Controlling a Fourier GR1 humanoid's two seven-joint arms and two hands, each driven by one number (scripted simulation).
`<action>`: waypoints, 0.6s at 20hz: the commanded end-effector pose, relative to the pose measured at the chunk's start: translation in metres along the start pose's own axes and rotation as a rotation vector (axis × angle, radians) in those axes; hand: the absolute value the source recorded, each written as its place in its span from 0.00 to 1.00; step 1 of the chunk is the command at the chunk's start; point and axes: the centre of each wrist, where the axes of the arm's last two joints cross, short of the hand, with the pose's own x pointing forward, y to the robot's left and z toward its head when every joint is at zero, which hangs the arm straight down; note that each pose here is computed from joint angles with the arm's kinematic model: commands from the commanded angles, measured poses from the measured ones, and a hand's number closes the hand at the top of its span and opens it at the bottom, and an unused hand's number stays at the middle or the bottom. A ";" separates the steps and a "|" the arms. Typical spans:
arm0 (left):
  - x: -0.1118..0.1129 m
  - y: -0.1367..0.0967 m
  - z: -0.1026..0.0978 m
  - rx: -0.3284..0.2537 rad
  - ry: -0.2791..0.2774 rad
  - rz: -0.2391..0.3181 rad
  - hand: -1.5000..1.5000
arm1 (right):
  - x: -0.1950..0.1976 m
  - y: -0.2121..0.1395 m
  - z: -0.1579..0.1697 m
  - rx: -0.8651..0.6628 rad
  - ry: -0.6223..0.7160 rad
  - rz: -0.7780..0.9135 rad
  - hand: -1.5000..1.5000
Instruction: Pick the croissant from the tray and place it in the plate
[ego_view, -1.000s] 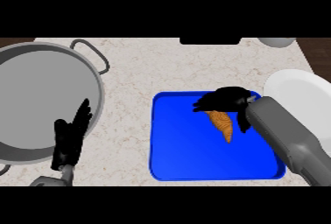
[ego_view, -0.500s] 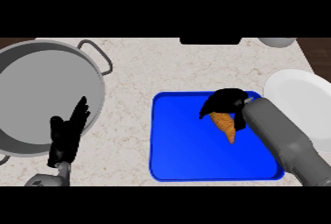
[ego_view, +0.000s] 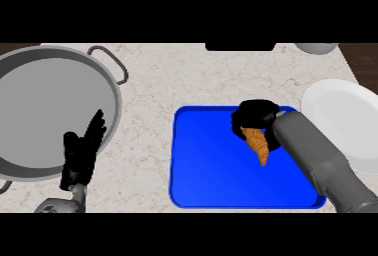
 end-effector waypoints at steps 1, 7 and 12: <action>-0.008 0.009 0.019 0.007 0.005 -0.014 0.50 | -0.002 -0.005 0.002 -0.108 0.035 0.004 1.00; -0.018 0.006 0.006 0.055 0.028 0.007 0.50 | -0.017 0.009 0.038 -0.456 0.427 -0.176 1.00; -0.010 0.019 0.005 0.082 0.035 0.025 0.50 | -0.030 0.046 0.087 -0.692 0.851 -0.390 1.00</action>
